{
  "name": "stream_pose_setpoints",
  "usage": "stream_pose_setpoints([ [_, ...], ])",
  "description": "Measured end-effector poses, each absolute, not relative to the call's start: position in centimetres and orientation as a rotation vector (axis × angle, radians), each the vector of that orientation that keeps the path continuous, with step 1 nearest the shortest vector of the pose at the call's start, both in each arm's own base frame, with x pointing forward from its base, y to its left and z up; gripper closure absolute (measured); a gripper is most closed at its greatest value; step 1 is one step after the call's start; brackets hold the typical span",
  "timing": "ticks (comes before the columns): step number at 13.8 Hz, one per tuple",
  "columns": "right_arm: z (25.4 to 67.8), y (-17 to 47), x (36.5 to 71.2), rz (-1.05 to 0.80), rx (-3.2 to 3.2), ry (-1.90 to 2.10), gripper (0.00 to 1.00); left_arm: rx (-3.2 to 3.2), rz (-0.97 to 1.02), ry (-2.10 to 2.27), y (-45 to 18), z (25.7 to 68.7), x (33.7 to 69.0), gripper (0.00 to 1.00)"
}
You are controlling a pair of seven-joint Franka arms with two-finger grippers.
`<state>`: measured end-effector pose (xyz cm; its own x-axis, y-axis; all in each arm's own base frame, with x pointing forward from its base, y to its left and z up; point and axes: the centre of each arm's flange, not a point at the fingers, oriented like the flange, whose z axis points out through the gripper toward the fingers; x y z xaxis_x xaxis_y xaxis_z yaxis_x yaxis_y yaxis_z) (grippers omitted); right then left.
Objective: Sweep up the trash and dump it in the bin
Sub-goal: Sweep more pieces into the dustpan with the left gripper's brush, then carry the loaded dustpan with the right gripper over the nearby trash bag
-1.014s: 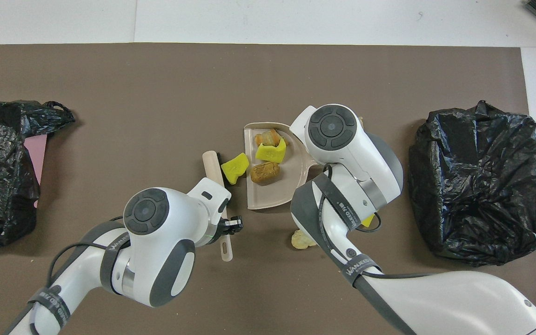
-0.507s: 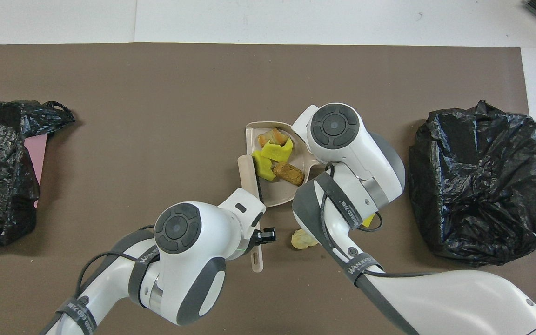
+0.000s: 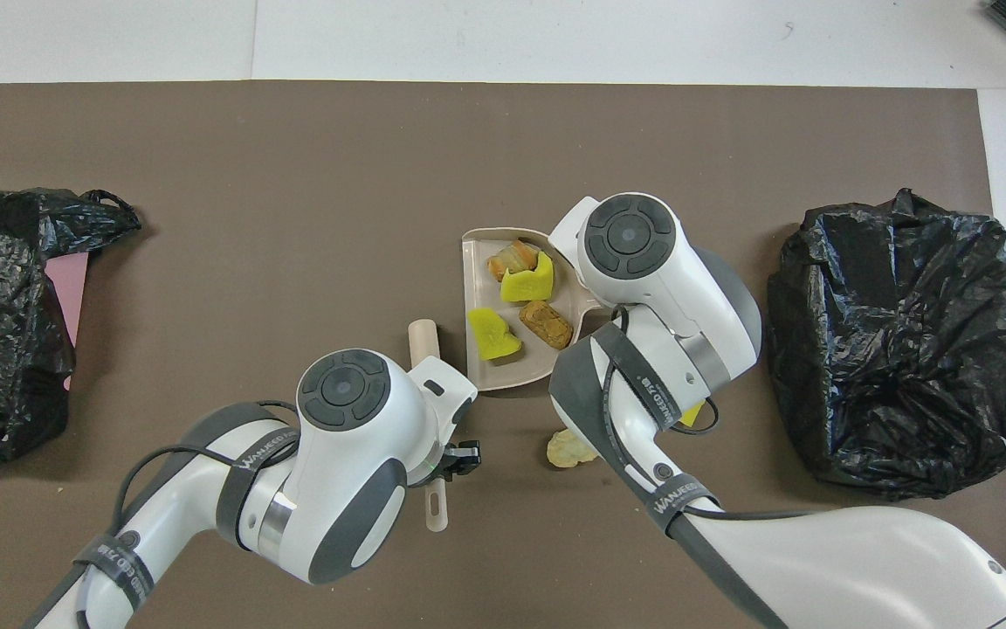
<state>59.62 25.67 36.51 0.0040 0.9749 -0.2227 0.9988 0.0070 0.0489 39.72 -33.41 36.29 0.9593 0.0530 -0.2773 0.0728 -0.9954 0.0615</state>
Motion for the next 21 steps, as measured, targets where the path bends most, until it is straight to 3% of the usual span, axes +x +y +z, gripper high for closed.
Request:
stream_pose_setpoints([
  [4, 36.5, 24.7, 60.0, -0.172, 2.149, 2.060, 0.69, 3.118, -0.397, 0.168, -32.9, 37.5, 39.2, 0.73],
  [7, 37.8, 21.2, 61.3, -0.137, 2.241, 2.006, 0.69, 3.158, -0.370, 0.165, -35.6, 38.0, 34.6, 0.73],
  [11, 43.3, 15.1, 62.4, -0.032, 2.253, 1.982, 0.69, 3.152, -0.219, 0.174, -38.0, 37.0, 26.5, 0.73],
  [13, 46.0, 11.7, 62.4, 0.010, 2.254, 1.988, 0.69, 3.144, -0.174, 0.158, -37.9, 36.4, 24.1, 0.73],
  [21, 54.4, -5.8, 59.1, -0.006, 2.239, 2.021, 0.69, 3.109, -0.101, 0.138, -37.2, 33.6, 22.1, 0.72],
])
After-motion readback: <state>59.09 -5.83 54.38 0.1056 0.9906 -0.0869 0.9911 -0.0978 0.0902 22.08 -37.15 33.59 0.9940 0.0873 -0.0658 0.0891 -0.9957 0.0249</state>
